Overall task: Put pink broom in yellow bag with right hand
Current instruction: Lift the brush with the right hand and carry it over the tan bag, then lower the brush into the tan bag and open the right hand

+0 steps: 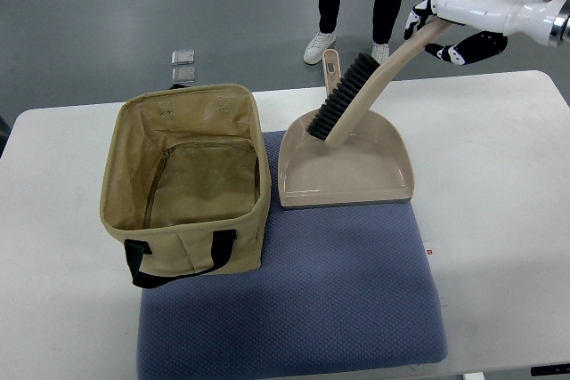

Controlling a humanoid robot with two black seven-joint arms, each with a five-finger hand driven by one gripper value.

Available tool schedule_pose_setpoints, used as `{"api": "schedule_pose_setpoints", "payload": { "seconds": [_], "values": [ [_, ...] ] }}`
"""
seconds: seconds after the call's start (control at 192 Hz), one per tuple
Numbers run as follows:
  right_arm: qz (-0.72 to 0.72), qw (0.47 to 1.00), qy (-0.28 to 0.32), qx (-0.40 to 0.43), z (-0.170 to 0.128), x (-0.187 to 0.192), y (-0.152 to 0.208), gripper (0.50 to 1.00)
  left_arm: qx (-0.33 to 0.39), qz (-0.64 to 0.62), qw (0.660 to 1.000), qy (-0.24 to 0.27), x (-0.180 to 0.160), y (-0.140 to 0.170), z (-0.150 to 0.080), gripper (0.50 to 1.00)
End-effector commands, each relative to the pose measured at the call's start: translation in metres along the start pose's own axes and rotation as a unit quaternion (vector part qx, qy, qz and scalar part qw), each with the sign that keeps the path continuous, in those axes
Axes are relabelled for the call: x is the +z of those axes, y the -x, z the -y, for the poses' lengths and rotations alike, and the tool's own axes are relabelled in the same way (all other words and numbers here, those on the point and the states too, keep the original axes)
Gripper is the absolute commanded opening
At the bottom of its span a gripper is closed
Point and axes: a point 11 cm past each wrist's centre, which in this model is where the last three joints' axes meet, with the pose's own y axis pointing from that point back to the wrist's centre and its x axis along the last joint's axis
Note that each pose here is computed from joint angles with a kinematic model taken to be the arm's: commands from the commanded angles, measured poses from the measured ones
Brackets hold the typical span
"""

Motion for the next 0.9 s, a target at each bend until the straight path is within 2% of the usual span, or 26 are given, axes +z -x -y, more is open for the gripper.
{"api": "schedule_pose_setpoints", "payload": {
  "seconds": [0.0,0.167,0.37,0.557,0.76,0.895],
  "values": [
    [-0.011,1.0,-0.002,0.004,0.003,0.0,-0.019,0.5,0.001,0.0,1.0,0.0,0.0,0.0,0.0,1.0],
    [-0.027,0.999,-0.013,0.019,0.011,-0.009,-0.053,0.5,0.0,0.0,1.0,0.001,0.001,0.0,0.0,1.0],
    [-0.033,0.997,-0.064,0.039,0.042,-0.046,-0.082,0.5,0.0,0.0,1.0,0.0,0.0,0.0,0.0,1.0],
    [-0.042,0.991,-0.125,0.034,0.075,-0.092,-0.08,0.5,0.0,0.001,1.0,0.001,0.001,0.0,0.0,1.0],
    [-0.044,0.981,-0.187,0.015,0.109,-0.144,-0.062,0.5,0.0,0.0,1.0,0.001,0.001,0.0,0.0,1.0],
    [-0.031,0.98,-0.196,0.005,0.119,-0.153,-0.046,0.5,0.0,0.0,1.0,0.001,0.001,0.0,0.0,1.0]
  ]
}}
